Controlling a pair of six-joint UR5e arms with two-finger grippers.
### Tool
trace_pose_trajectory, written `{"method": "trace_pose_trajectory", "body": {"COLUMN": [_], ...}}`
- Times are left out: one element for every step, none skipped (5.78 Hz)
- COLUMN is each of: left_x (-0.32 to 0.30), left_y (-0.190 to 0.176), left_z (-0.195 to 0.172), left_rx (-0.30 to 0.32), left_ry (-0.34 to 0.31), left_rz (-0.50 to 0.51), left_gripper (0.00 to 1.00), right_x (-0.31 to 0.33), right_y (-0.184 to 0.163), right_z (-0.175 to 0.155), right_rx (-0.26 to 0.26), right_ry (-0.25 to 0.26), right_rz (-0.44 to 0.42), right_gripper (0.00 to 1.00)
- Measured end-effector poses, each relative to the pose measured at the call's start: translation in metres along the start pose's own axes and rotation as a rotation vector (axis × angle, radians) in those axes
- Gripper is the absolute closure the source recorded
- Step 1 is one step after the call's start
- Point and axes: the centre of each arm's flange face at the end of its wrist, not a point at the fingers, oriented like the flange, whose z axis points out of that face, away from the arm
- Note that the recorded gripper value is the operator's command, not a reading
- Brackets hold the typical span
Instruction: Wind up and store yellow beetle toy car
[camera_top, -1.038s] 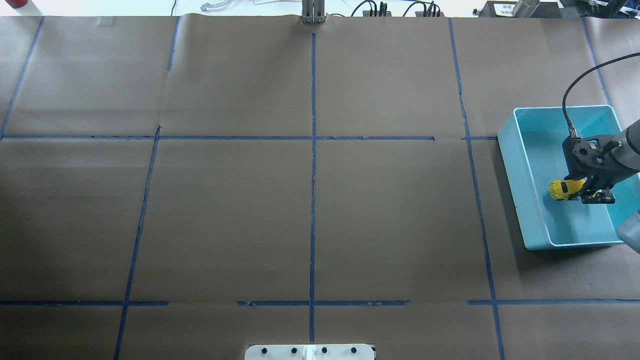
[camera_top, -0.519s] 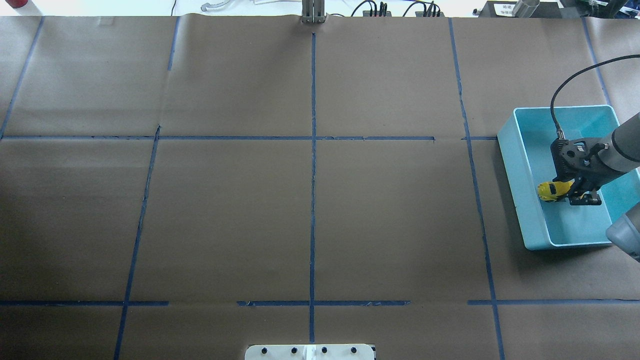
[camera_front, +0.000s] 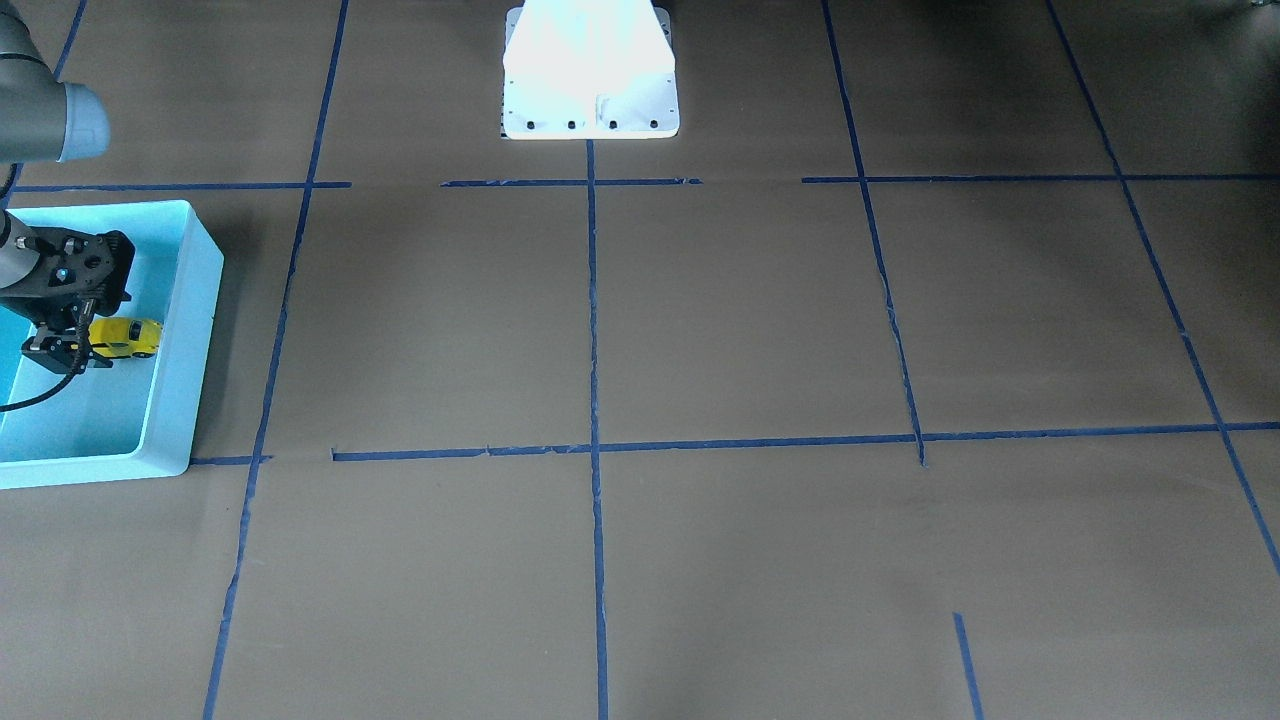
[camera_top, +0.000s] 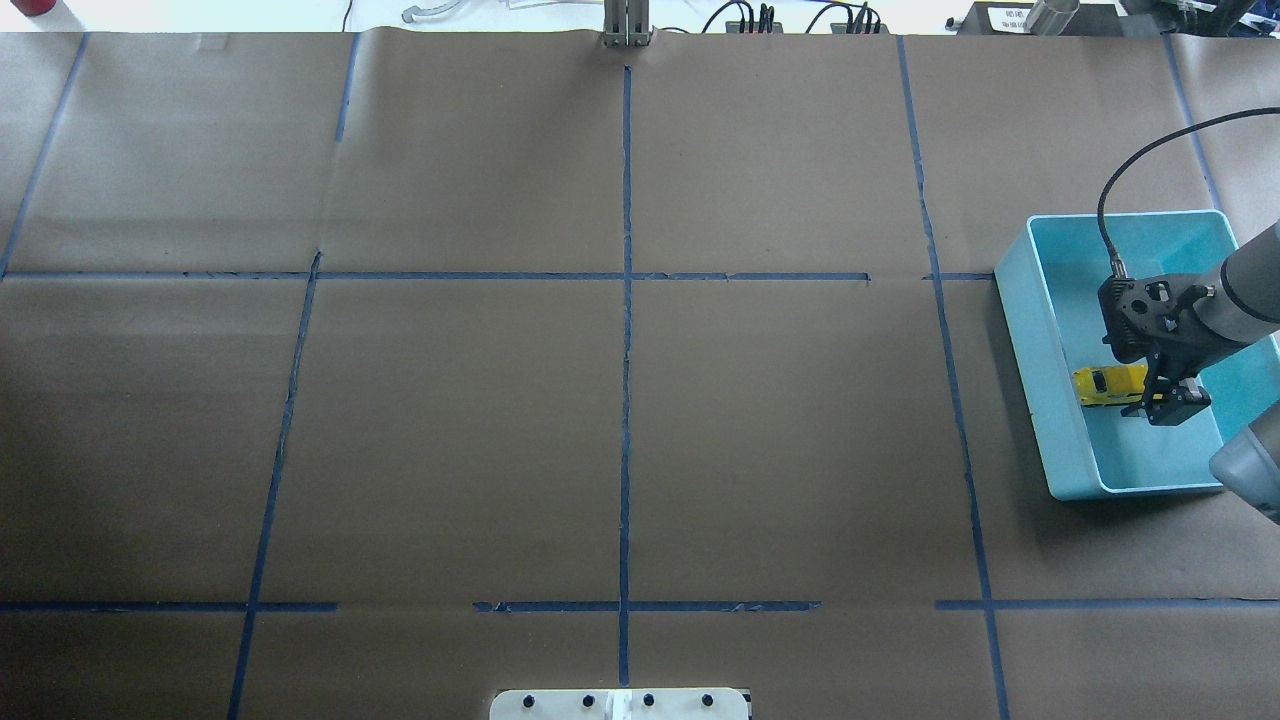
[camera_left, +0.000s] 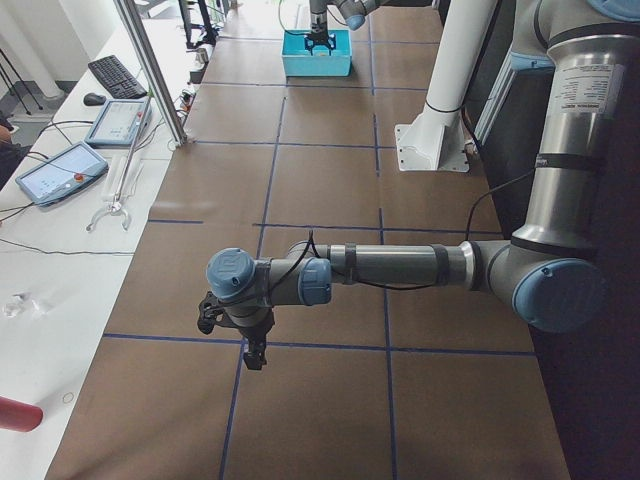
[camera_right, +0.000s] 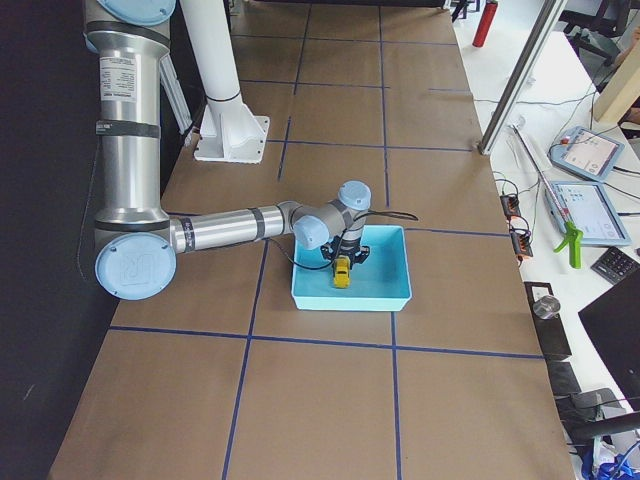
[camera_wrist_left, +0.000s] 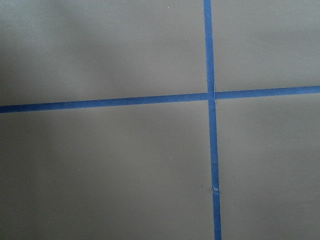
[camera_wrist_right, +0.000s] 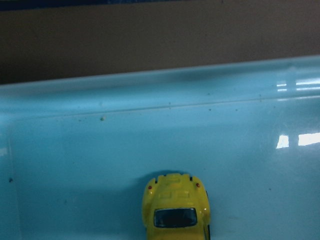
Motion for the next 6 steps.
{"method": "trace_pose_trajectory", "body": {"left_x": [0.0,0.0,0.0,0.0,0.0,0.0], "left_y": [0.0,0.0,0.0,0.001,0.001,0.001], "left_z": [0.0,0.0,0.0,0.0,0.0,0.0], "left_rx": [0.0,0.001,0.0,0.0,0.0,0.0], "left_ry": [0.0,0.001,0.001,0.001,0.001,0.001], "left_rz": [0.0,0.0,-0.001,-0.003,-0.004,-0.004], "left_gripper": [0.0,0.0,0.0,0.0,0.0,0.0], "right_x": [0.001,0.002,0.004,0.006,0.01,0.008], "right_y": [-0.003,-0.005,-0.003,0.012,0.043,0.081], "right_z": [-0.012,-0.039,-0.073,-0.107,-0.136,-0.156], "right_rx": [0.017,0.038,0.035,0.016,0.004,0.007], "right_ry": [-0.002,-0.005,-0.003,-0.002,0.009,0.028], "right_rz": [0.009,0.041,0.101,0.195,0.336,0.554], "right_gripper": [0.0,0.0,0.0,0.0,0.0,0.0]}}
